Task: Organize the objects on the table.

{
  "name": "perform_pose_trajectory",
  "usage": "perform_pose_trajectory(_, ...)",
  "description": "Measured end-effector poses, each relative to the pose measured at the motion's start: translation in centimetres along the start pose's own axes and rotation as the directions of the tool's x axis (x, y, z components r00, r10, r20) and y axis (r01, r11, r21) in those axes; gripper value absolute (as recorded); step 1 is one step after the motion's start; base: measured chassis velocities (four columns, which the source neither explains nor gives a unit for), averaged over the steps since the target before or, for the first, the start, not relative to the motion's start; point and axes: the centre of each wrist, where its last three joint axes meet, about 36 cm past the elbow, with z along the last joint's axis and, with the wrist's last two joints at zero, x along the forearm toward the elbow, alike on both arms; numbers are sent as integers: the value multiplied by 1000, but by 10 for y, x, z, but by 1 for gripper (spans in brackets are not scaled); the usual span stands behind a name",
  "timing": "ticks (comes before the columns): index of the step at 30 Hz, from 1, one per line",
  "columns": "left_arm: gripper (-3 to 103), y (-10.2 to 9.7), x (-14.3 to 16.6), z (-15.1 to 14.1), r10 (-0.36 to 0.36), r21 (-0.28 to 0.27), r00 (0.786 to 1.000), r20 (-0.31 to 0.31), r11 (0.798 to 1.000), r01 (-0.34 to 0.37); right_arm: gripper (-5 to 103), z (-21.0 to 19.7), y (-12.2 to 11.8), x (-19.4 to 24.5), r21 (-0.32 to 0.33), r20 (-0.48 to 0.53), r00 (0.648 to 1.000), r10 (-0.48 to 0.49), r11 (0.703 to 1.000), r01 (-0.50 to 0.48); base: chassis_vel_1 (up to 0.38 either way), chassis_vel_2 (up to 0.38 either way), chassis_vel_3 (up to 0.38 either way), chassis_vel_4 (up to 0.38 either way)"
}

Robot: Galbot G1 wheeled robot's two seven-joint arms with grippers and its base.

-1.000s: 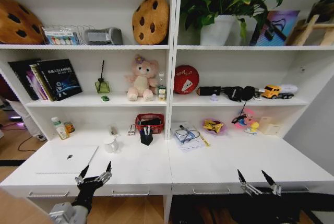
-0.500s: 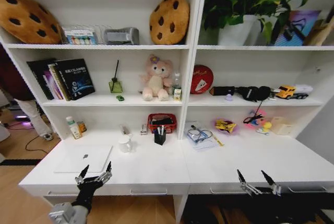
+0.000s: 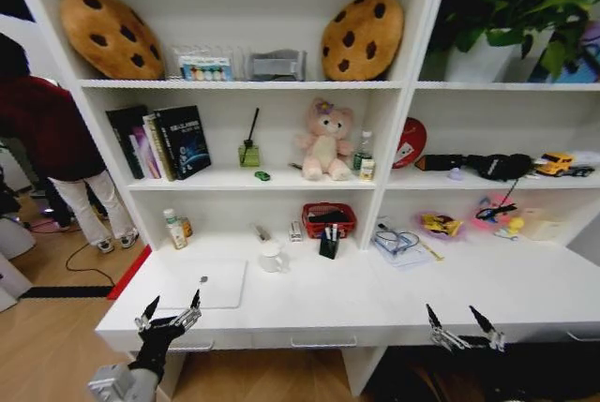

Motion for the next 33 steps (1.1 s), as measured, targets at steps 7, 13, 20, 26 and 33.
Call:
perform_pose_trajectory(7,100,0,0,0,0,0,1000,0,1000,0,100,0,0,0,0,0,1000,0,1000,0,111,27,-51,-98)
perform_pose_trajectory(13,100,0,0,0,1,1,1000,0,1000,-1,100,0,0,0,0,0,1000,1,1000,-1,-96,-10,49,38)
perform_pose_trajectory(20,100,0,0,0,1,1,1000,0,1000,-1,100,0,0,0,0,0,1000,1,1000,-1,7,-28,-25,29)
perform_pose_trajectory(26,100,0,0,0,0,1,1000,0,1000,0,100,0,0,0,0,0,1000,1,1000,-1,139,-83,-152,115)
perform_pose_trajectory(33,100,0,0,0,0,1,1000,-1,1000,0,100,0,0,0,0,0,1000,0,1000,0,189,-207,-217,208)
